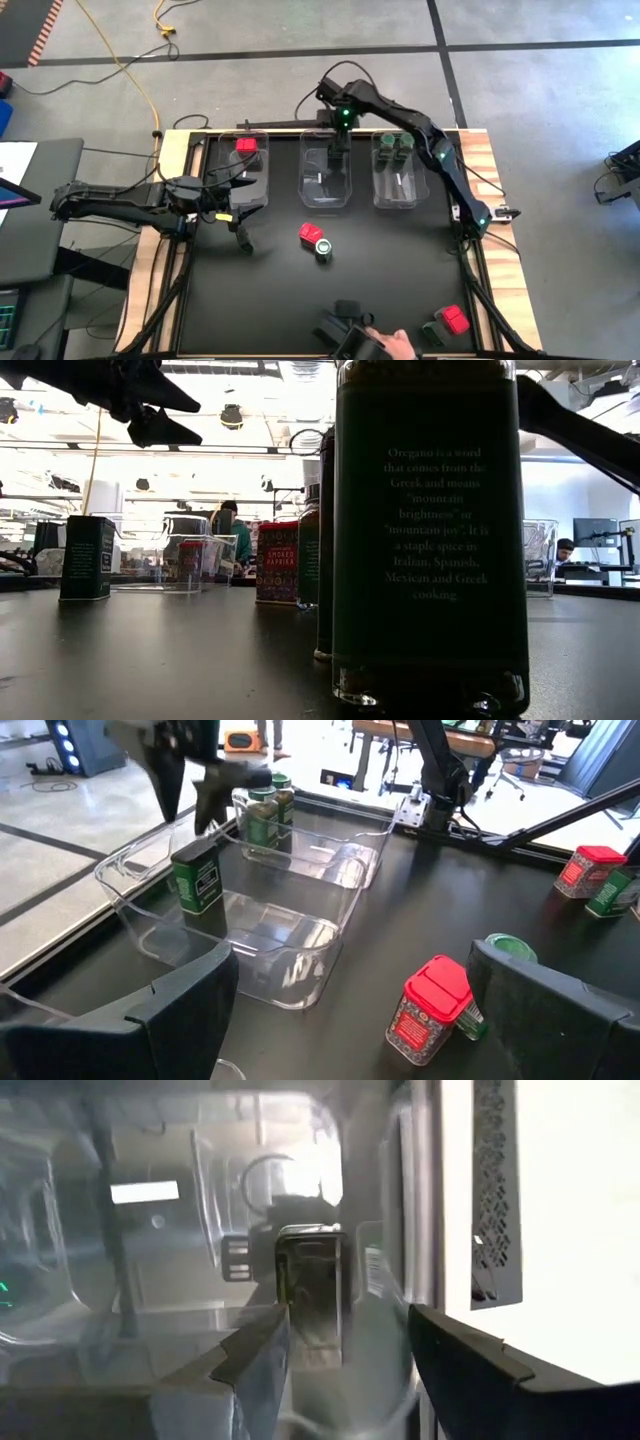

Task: Sort spices by type
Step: Put the red seasoning can into the left transparent bin

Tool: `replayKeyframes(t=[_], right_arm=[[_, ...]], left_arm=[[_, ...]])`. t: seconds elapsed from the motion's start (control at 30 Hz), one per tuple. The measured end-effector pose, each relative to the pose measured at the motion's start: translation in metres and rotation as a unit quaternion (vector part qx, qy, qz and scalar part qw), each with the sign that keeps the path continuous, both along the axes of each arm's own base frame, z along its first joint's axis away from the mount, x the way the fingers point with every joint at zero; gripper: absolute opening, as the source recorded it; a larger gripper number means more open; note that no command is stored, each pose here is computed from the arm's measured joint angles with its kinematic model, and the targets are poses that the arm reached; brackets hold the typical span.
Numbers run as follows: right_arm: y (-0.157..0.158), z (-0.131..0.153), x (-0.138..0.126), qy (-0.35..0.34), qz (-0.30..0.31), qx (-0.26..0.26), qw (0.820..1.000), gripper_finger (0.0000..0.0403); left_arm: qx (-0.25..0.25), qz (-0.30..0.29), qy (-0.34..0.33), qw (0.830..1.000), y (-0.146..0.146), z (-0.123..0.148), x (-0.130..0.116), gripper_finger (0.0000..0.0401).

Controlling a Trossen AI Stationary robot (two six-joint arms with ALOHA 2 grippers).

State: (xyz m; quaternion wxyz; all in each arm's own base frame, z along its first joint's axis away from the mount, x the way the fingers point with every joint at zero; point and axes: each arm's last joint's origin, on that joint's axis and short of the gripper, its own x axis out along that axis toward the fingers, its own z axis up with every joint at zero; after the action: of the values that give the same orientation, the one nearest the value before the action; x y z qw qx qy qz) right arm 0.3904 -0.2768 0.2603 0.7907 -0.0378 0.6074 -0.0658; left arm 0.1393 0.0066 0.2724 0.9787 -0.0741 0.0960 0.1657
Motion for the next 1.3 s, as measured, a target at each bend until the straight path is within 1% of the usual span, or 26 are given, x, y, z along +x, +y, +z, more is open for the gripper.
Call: replayKeyframes(t=[0.17,0.27,0.37,0.43,0.53,0.6,0.67,0.77,0.87,0.93,1.03,1.1,1.17,1.23,1.3], right_arm=[[0.004,0.027,-0.011,-0.028,-0.055,0.001,0.998,0.0244],[0.01,0.045,-0.019,-0.048,-0.113,0.013,0.992,0.0244],[0.017,0.064,-0.028,-0.072,-0.18,0.028,0.981,0.0244],[0.026,0.076,-0.034,-0.078,-0.2,0.036,0.976,0.0244],[0.049,0.097,-0.038,-0.094,-0.221,0.047,0.97,0.0244],[0.07,0.111,-0.037,-0.115,-0.231,0.052,0.965,0.0244],[0.095,0.123,-0.036,-0.128,-0.238,0.044,0.962,0.0244],[0.14,0.132,-0.031,-0.143,-0.238,0.009,0.961,0.0244],[0.189,0.132,-0.028,-0.147,-0.243,-0.018,0.959,0.0244],[0.223,0.127,-0.03,-0.146,-0.245,-0.029,0.958,0.0244],[0.273,0.116,-0.037,-0.15,-0.266,-0.03,0.952,0.0244],[0.307,0.105,-0.046,-0.148,-0.282,-0.026,0.947,0.0244],[0.338,0.093,-0.058,-0.144,-0.299,-0.016,0.943,0.0244],[0.367,0.08,-0.072,-0.142,-0.325,-0.004,0.935,0.0244],[0.391,0.068,-0.088,-0.138,-0.367,0.01,0.92,0.0244]], left_arm=[[0.0,0.0,0.002,1.0,0.0,0.0,0.0,0.0376],[0.0,0.0,0.002,1.0,0.0,0.0,0.0,0.0376],[0.0,0.0,0.002,1.0,0.0,0.0,0.0,0.0376],[0.0,0.0,0.002,1.0,0.0,0.0,0.0,0.0376],[0.0,0.0,0.002,1.0,0.0,0.0,0.0,0.0376],[0.0,0.0,0.002,1.0,0.0,0.0,0.0,0.0376],[0.0,0.0,0.002,1.0,0.0,0.0,0.0,0.0376],[0.0,0.0,0.002,1.0,0.0,0.0,0.0,0.0376],[-0.002,0.0,0.001,1.0,0.0,0.0,0.0,0.0376],[-0.015,0.003,-0.003,1.0,0.0,0.0,0.0,0.0376],[-0.038,0.008,-0.011,0.999,0.0,0.0,0.0,0.0376],[-0.036,0.011,-0.013,0.999,0.0,0.0,0.0,0.0376],[-0.023,0.017,-0.011,1.0,0.001,0.0,0.0,0.0376],[-0.016,0.019,-0.008,1.0,0.001,0.0,0.0,0.0376],[-0.015,0.019,-0.008,1.0,0.001,0.0,0.0,0.0376]])
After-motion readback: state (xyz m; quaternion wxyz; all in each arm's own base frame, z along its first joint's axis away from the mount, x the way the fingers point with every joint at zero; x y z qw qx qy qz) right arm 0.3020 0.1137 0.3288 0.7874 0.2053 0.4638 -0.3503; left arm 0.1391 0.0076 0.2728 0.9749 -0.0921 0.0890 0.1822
